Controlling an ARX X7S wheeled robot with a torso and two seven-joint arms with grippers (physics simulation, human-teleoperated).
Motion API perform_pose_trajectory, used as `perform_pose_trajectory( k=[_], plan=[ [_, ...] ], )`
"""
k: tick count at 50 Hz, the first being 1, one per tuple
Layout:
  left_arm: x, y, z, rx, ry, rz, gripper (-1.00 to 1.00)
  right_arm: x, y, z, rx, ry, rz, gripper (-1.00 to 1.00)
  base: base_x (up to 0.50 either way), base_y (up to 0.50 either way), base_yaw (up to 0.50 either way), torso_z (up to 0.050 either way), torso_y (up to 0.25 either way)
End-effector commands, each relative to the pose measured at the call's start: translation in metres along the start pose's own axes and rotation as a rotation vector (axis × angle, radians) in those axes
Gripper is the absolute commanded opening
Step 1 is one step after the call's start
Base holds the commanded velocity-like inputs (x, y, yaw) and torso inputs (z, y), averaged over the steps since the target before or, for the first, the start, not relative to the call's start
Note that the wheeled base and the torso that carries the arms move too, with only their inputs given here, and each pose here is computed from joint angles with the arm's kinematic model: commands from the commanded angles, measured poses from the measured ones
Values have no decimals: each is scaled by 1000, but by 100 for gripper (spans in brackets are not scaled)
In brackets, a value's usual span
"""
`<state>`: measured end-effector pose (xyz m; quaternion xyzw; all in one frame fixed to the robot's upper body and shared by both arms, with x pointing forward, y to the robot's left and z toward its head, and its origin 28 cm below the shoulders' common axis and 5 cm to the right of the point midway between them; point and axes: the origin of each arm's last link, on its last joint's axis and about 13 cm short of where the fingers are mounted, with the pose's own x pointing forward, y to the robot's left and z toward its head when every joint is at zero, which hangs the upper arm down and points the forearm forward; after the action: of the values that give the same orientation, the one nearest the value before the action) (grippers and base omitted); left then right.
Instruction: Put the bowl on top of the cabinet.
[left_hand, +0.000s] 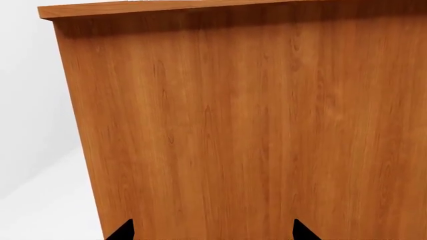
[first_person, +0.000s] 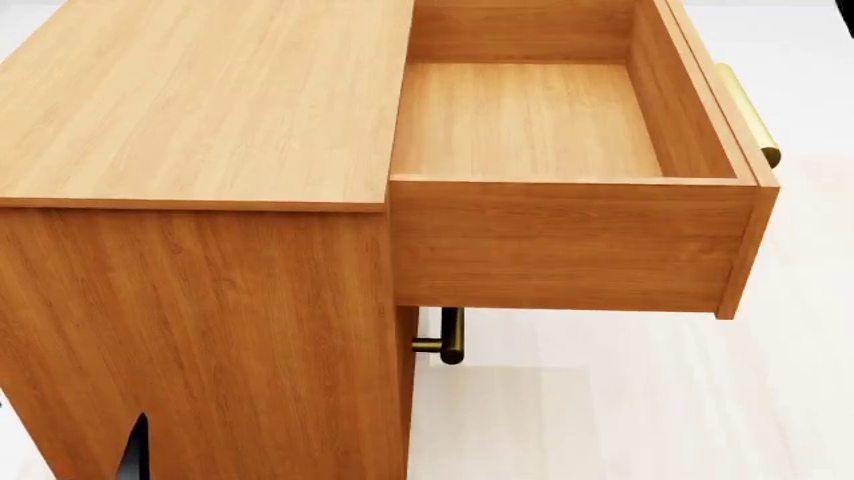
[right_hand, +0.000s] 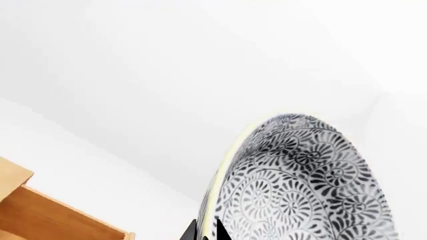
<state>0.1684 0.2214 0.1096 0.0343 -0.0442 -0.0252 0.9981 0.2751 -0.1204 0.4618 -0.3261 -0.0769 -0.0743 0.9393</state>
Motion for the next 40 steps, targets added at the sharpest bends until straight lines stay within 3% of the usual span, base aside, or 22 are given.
perform_pose_trajectory(
  k=[1,27,40],
  plan=[
    [0,0,-3,-3,6,0,100,6,30,36,-59,-97,73,-100,0,0,0,0,0],
    [10,5,-15,-40,11,34,100,29,101,66,-158,-179,272,-100,0,0,0,0,1],
    [9,5,-17,-8,-1,28,100,41,129,77,-139,-217,350,-100,0,0,0,0,0]
  ],
)
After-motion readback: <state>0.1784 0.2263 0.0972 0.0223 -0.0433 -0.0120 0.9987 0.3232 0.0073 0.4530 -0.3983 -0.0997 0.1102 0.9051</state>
